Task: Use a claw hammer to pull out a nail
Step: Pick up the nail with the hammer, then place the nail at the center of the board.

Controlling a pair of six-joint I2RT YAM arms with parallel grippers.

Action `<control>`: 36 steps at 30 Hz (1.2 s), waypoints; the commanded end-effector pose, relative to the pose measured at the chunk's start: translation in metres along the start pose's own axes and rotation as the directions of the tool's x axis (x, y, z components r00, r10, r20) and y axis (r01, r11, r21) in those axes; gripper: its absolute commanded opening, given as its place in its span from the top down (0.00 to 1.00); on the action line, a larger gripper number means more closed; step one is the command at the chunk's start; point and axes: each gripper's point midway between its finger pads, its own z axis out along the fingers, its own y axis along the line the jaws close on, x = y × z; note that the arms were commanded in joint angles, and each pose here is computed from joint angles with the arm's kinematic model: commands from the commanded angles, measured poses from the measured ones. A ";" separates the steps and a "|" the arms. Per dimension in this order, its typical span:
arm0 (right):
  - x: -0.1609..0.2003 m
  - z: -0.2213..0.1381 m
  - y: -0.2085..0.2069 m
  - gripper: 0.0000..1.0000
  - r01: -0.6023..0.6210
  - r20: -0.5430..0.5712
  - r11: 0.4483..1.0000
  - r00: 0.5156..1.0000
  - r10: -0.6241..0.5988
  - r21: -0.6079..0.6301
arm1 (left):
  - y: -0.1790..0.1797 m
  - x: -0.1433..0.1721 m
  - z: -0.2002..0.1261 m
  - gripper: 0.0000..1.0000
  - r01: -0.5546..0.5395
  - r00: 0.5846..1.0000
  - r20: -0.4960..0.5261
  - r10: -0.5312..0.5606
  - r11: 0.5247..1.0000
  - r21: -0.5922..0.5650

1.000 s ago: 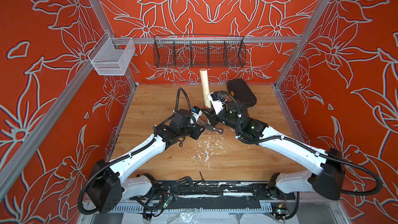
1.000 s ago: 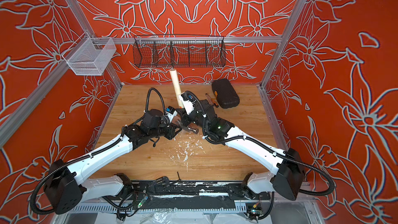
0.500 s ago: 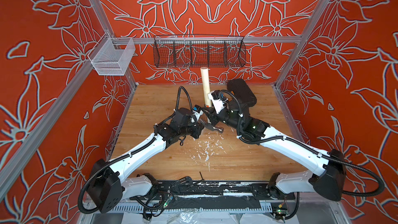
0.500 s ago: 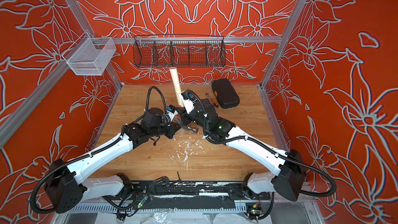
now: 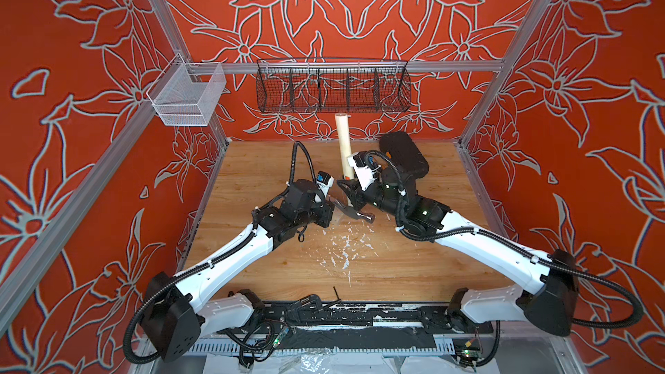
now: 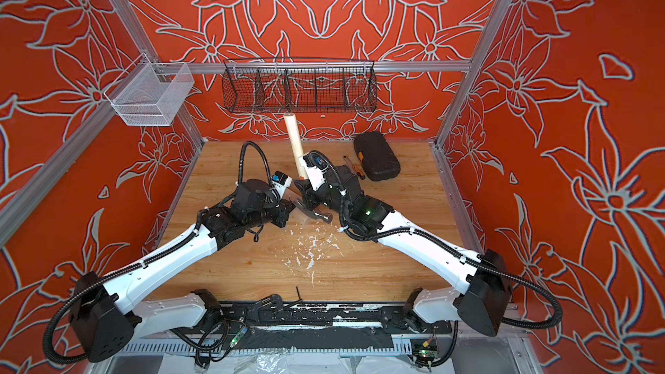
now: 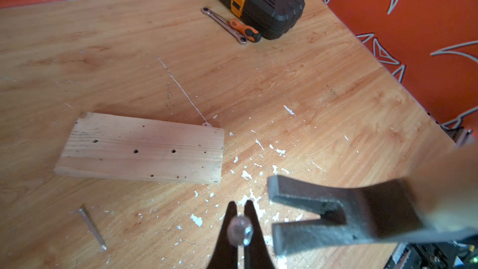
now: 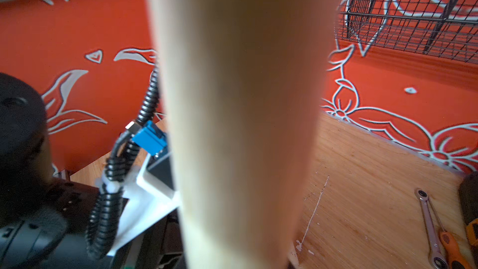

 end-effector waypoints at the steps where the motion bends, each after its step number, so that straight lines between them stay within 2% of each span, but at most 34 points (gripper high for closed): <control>1: -0.052 -0.020 0.001 1.00 0.006 0.174 1.000 0.985 -0.010 0.028 | 0.027 -0.009 -0.009 1.00 0.062 0.998 0.037 -0.058 0.991 -0.115; 6: -0.036 -0.016 -0.019 1.00 0.002 0.135 0.993 0.991 -0.018 0.114 | 0.071 0.000 -0.008 1.00 0.211 0.976 -0.001 -0.217 0.952 -0.222; 10: -0.022 -0.011 -0.033 1.00 -0.027 0.105 0.989 0.994 0.011 0.145 | 0.112 0.016 -0.007 1.00 0.349 0.924 -0.050 -0.380 0.888 -0.298; 12: -0.015 -0.010 -0.040 1.00 -0.045 0.087 0.986 0.996 0.032 0.158 | 0.127 0.028 -0.004 1.00 0.385 0.895 -0.084 -0.438 0.853 -0.353; 18: -0.001 -0.011 -0.054 1.00 -0.073 0.067 0.981 0.996 0.061 0.182 | 0.162 0.076 0.016 1.00 0.389 0.790 -0.241 -0.563 0.765 -0.514; 25: -0.003 -0.023 -0.054 1.00 -0.073 0.075 0.981 0.995 0.061 0.182 | 0.188 0.128 0.027 1.00 0.287 0.679 -0.375 -0.631 0.698 -0.656; 32: 0.000 -0.028 -0.053 1.00 -0.082 0.072 0.981 0.995 0.070 0.175 | 0.192 0.161 0.037 1.00 0.255 0.603 -0.440 -0.666 0.683 -0.684; 36: 0.004 -0.028 -0.053 1.00 -0.081 0.065 0.981 0.995 0.070 0.175 | 0.188 0.168 0.043 1.00 0.273 0.585 -0.456 -0.671 0.692 -0.668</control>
